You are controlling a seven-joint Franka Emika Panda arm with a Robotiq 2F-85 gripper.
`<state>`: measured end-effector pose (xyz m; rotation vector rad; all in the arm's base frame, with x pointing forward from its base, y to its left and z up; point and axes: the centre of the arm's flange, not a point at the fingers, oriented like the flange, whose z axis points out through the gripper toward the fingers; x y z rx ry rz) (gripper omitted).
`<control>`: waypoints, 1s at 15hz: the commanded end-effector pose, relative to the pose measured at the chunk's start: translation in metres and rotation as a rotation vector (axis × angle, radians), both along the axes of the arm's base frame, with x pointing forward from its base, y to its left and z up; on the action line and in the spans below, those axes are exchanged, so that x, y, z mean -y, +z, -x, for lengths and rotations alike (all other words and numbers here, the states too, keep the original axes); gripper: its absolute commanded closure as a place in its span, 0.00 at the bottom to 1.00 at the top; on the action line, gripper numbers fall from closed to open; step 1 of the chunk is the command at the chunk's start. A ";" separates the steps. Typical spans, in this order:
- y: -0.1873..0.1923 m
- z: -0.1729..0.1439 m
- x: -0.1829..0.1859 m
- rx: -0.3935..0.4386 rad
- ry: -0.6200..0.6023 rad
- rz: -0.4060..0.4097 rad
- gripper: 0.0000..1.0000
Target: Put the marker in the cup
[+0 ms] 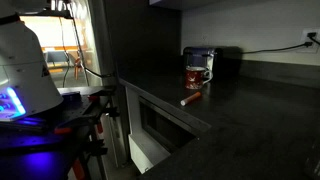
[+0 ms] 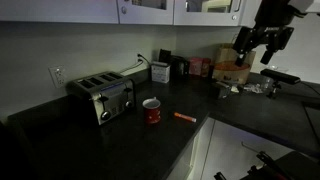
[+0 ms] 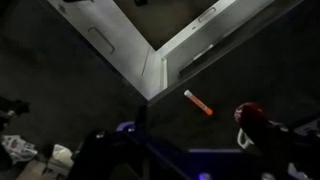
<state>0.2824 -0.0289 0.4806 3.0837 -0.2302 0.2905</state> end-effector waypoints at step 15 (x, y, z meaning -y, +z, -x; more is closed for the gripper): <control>-0.087 -0.128 -0.023 0.044 -0.467 0.068 0.00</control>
